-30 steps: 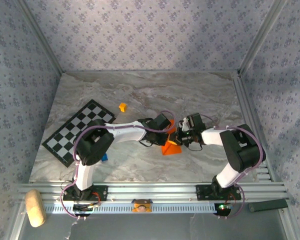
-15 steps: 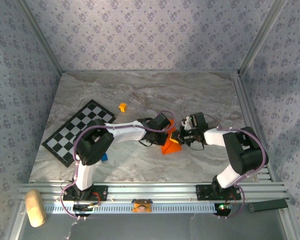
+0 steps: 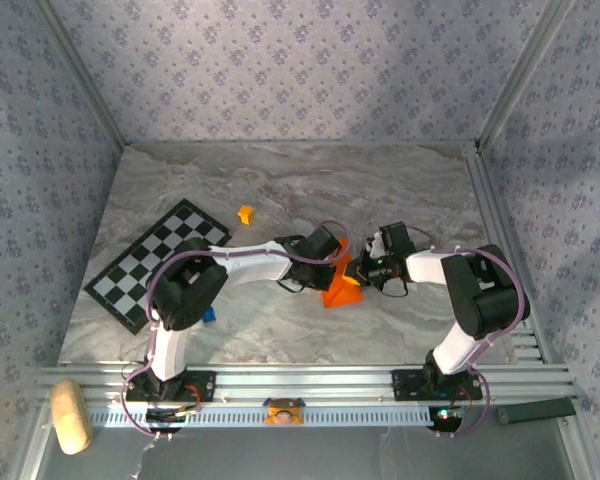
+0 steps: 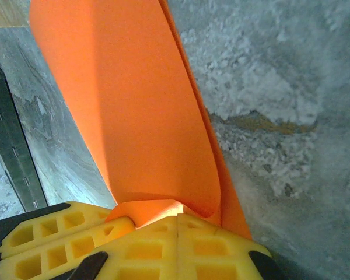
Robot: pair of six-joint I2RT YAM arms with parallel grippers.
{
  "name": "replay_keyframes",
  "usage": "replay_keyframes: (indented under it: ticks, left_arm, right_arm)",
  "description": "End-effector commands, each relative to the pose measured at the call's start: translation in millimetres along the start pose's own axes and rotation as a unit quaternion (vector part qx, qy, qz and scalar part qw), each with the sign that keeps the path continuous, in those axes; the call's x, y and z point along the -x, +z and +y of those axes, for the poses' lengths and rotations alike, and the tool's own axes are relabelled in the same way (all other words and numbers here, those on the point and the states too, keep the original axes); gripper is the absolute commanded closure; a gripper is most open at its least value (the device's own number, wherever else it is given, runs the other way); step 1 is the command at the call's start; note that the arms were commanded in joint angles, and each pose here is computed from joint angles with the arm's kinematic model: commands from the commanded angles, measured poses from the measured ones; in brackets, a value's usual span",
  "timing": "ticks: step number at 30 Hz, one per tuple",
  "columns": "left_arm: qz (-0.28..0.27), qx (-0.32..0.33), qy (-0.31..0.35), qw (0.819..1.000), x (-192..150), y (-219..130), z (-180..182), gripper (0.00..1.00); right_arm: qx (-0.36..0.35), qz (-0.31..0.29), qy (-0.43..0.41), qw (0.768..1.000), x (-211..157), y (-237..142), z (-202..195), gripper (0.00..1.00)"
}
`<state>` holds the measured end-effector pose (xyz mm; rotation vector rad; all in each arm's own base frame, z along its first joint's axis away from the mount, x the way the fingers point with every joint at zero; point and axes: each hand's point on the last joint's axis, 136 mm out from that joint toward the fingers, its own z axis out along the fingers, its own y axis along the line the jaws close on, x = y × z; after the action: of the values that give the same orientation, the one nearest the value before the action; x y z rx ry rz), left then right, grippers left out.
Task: Fold a paper plane with a square sheet of paper (pick it up from the middle)
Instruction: Fold the triangle a second time at the center of the table.
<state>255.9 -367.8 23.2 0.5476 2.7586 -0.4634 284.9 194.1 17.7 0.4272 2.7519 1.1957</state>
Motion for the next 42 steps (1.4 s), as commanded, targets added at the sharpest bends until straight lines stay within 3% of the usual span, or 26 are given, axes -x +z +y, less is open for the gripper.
replay_keyframes:
  ticks: [1,7,15,23,32,42]
  left_arm:
    - [0.057,0.058,0.005,0.997,-31.0,13.3,32.6,0.95]
    - [0.059,0.059,0.007,0.997,-31.5,13.5,32.2,0.95]
    - [0.061,0.058,0.008,0.996,-31.7,13.5,31.8,0.95]
    - [0.068,0.065,0.009,0.996,-36.9,15.4,36.2,0.96]
    - [0.072,0.073,0.013,0.995,-41.0,16.6,40.7,0.96]
    - [0.069,0.072,0.013,0.995,-39.2,15.1,39.7,0.96]
  right_arm:
    - [-0.045,-0.011,0.027,0.999,2.3,-4.6,-18.3,0.99]
    - [0.009,-0.008,-0.024,1.0,11.1,-13.0,27.3,0.99]
    - [-0.054,0.01,-0.011,0.998,5.1,3.5,-10.0,1.0]
    - [-0.032,-0.015,0.037,0.999,16.5,2.3,-23.0,0.99]
    - [-0.096,-0.069,0.04,0.992,35.2,-15.1,-40.0,0.99]
    - [-0.018,-0.094,-0.018,0.995,45.5,-35.6,8.3,0.97]
